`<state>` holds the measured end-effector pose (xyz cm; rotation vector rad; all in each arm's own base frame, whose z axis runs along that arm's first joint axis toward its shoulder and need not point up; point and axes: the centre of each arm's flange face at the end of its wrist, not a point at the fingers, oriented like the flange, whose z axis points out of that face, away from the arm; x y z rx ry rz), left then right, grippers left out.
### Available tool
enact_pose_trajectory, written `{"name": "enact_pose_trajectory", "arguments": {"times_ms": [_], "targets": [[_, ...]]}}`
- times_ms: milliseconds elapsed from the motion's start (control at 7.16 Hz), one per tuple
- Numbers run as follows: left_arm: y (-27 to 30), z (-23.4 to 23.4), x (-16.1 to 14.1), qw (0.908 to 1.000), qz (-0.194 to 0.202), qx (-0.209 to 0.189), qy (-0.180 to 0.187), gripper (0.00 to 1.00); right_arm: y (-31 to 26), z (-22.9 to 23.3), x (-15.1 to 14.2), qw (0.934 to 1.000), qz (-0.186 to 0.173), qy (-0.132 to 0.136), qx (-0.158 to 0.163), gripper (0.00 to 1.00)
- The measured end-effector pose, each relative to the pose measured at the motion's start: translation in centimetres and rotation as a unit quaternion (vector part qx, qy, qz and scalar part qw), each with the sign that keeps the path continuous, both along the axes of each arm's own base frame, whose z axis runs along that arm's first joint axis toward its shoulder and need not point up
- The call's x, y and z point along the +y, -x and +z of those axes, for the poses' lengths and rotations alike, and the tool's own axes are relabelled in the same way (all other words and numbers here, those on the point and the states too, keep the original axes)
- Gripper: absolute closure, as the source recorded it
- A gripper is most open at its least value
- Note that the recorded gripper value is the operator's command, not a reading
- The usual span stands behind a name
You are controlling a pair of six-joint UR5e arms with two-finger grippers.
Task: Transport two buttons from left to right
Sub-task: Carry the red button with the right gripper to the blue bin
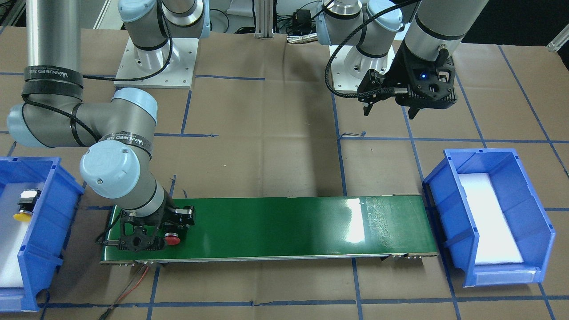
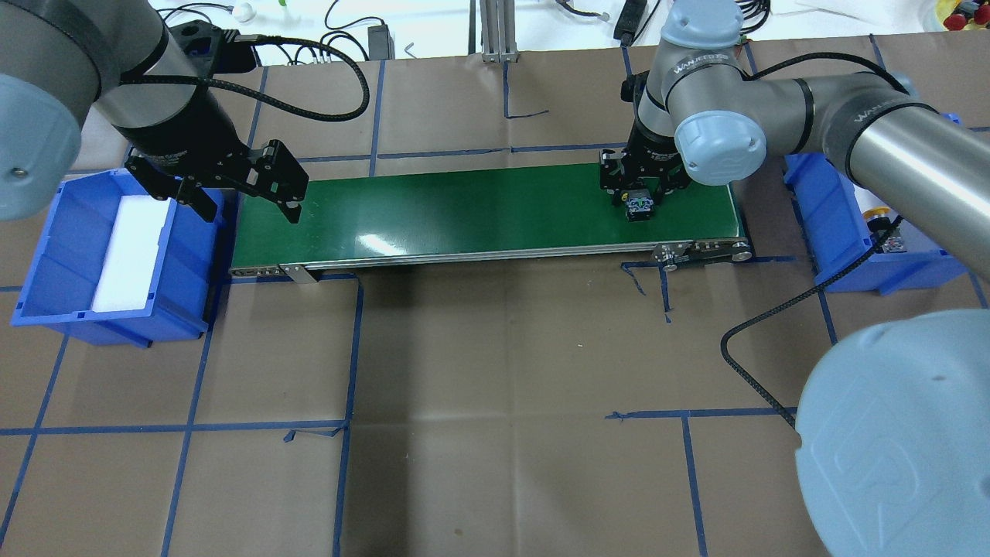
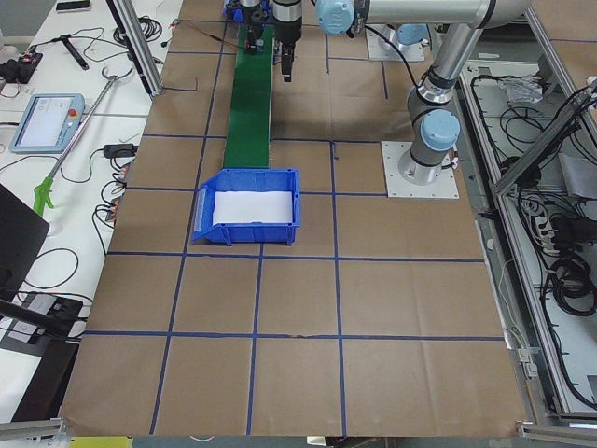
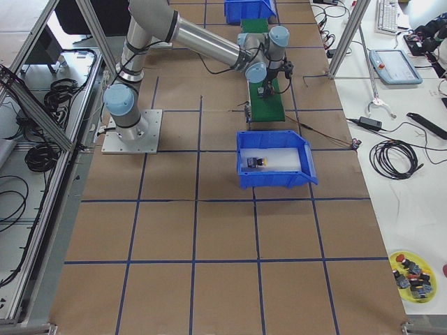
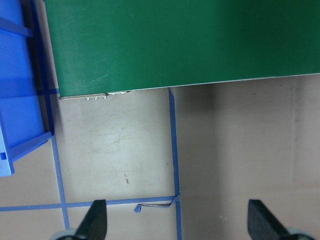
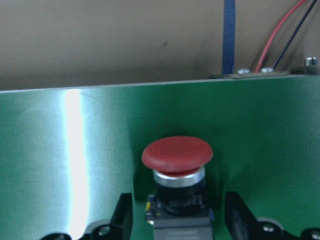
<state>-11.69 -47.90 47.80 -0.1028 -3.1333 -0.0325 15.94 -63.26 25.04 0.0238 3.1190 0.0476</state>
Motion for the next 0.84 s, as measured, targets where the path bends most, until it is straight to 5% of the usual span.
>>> {"name": "enact_pose_trajectory", "arguments": {"times_ms": [279, 838], "targets": [[0.0, 0.0, 0.0, 1.0, 0.001, 0.0, 0.0, 0.0, 1.9, 1.2, -0.1, 0.9991, 0.018, 0.006, 0.039, 0.97], [0.0, 0.1, -0.1, 1.0, 0.003, 0.0, 0.001, 0.0, 15.1, 14.3, 1.1, 0.9951, 0.044, 0.063, 0.061, 0.97]]}}
